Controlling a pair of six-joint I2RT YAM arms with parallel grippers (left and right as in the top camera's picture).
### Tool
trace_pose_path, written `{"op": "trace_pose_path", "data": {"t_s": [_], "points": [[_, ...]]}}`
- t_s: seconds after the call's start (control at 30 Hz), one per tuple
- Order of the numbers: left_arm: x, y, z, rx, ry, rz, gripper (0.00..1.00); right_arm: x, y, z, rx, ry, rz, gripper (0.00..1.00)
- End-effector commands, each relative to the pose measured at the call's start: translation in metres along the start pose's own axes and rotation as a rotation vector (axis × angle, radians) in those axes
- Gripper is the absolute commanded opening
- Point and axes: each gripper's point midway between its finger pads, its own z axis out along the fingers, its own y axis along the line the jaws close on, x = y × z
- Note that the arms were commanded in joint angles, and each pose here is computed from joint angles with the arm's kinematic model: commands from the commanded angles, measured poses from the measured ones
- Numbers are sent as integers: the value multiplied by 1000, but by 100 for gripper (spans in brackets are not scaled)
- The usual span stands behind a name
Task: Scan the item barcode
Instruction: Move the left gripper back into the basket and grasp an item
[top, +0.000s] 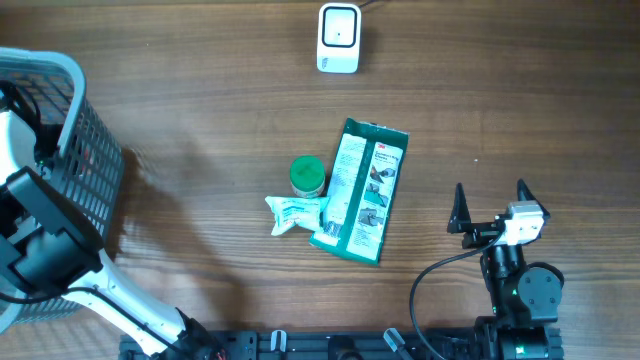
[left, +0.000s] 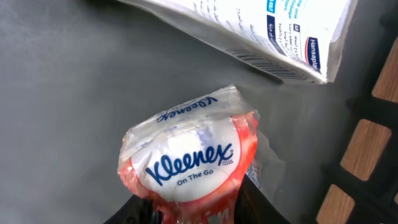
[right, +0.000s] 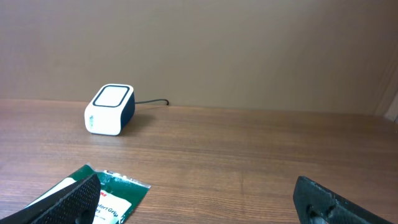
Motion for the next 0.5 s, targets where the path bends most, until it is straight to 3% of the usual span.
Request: {"op": "trace_pose_path", "data": {"t_s": [0.0,0.13,0.27,0.47], "points": [[-7,15,-12,-46,-36,68,29,-1,3,0,-15,-7,-14,100],[-20,15,-69,44,-105,39,28,-1,3,0,-15,-7,-13,100],[-7,15,-175,260,-173,36,28,-1,3,0,-15,-7,-14,100],[67,25,-334,710,-247,151,29,-1,3,0,-15,-7,-13,100]]}}
